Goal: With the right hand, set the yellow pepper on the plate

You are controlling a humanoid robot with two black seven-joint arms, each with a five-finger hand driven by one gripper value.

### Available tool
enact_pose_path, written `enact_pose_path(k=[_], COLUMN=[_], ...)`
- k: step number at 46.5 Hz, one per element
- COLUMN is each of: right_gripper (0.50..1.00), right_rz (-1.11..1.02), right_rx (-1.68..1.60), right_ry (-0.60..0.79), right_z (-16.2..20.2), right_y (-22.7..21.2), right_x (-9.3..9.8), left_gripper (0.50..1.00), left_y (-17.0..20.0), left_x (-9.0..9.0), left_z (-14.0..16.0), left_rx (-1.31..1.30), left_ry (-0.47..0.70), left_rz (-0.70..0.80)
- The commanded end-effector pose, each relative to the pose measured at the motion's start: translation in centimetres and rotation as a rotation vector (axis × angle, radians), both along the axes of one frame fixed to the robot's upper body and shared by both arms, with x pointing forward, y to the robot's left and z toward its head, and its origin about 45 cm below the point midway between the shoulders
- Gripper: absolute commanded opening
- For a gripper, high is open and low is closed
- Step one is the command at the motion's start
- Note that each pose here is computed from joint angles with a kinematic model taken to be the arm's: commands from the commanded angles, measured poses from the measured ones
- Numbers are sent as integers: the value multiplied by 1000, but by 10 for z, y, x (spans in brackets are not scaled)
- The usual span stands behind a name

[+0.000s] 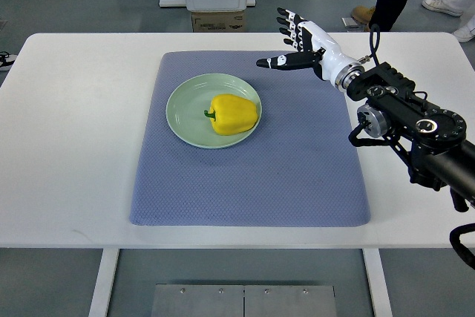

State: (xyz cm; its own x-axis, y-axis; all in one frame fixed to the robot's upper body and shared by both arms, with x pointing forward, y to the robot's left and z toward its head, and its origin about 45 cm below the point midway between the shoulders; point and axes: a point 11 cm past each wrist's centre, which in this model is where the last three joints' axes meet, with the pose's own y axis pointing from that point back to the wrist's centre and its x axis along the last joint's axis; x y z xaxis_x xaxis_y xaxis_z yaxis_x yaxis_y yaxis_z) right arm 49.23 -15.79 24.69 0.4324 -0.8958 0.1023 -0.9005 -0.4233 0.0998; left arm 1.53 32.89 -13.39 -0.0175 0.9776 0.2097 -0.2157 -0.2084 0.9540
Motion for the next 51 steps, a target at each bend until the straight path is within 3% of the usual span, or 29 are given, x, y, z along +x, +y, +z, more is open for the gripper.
enact_pose_path(k=[1, 27, 51], right_gripper=[998, 998, 1000], right_rz=[-58, -327, -363], right_rx=[66, 314, 408], right_ry=[16, 86, 113], right_z=[2, -26, -38], right_y=[-15, -78, -74], right_x=[3, -3, -9], left_gripper=[1000, 1000, 1000], left_y=[0, 0, 0], left_x=[0, 0, 0], left_z=[0, 0, 0], left_rx=[0, 0, 0], left_ry=[0, 0, 1], left_rz=[0, 0, 0])
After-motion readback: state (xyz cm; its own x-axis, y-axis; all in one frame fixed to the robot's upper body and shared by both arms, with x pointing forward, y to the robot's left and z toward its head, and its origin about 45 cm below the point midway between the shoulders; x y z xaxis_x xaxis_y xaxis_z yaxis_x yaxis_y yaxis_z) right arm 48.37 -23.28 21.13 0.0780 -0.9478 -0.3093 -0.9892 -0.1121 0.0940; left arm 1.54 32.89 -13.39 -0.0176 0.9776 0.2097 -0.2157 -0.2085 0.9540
